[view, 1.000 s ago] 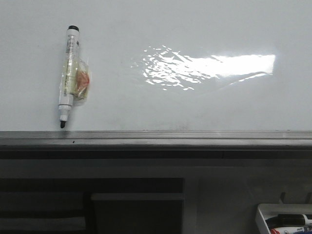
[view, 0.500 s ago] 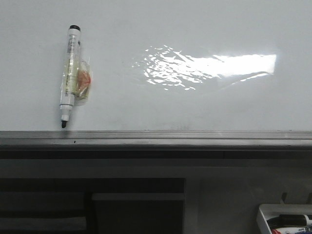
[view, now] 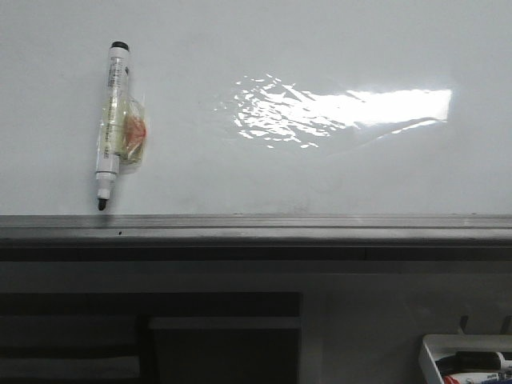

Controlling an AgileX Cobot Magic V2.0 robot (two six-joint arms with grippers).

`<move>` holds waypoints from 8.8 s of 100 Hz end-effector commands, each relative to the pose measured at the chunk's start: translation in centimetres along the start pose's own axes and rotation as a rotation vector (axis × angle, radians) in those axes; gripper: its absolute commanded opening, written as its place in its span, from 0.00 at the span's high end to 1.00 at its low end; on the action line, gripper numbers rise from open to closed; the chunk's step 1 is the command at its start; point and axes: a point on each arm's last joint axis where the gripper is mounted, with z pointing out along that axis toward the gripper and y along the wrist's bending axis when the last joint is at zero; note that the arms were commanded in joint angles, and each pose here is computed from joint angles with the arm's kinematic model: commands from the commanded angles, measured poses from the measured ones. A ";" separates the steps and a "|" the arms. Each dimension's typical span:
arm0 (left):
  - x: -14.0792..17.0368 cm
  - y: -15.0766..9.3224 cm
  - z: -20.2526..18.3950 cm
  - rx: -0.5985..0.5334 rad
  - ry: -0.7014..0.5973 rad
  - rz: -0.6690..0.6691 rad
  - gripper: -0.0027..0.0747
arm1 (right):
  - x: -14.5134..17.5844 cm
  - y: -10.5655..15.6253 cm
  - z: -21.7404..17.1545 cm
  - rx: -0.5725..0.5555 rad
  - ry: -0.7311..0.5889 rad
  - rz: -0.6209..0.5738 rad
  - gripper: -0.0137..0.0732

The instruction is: Write number 4 on whiteboard

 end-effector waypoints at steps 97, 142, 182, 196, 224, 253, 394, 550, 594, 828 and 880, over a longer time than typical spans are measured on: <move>2.3 -11.7 7.1 0.699 0.144 -0.352 0.46 | -1.9 0.0 0.0 0.002 -0.093 0.009 0.91; 4.5 -13.1 9.2 0.680 0.241 -0.384 0.47 | -1.9 0.0 0.0 0.002 -0.093 0.009 0.91; 5.3 -13.8 10.3 0.660 0.314 -0.357 0.94 | -1.6 0.0 0.0 0.002 -0.063 0.030 0.91; 5.3 -13.8 10.3 0.662 0.316 -0.354 0.99 | -2.1 0.3 -0.1 -0.029 -0.025 0.060 0.91; 5.3 -14.5 9.7 0.774 0.289 -0.256 0.99 | -3.9 2.4 -1.0 -0.280 0.108 0.017 0.91; 5.0 -14.9 9.0 0.875 0.244 -0.131 0.99 | -7.2 6.2 -0.1 -0.571 0.245 -0.081 0.91; 2.6 -14.4 6.8 1.000 -0.008 0.254 0.99 | -13.2 25.0 6.9 -0.962 0.397 -0.479 0.61; -4.6 -6.1 2.1 0.559 -0.206 -0.013 0.43 | -18.4 22.7 12.7 -0.765 0.293 -0.327 0.92; -4.6 -6.1 2.1 0.560 -0.206 -0.009 0.43 | -15.7 20.9 11.9 -0.748 0.392 -0.315 0.91; 1.1 -16.7 7.8 1.017 0.039 0.150 0.99 | -15.2 23.0 6.6 -0.958 0.460 -0.327 0.91; 1.0 -15.9 8.7 0.865 0.179 -0.116 0.99 | -16.1 21.6 8.0 -0.885 0.409 -0.307 0.30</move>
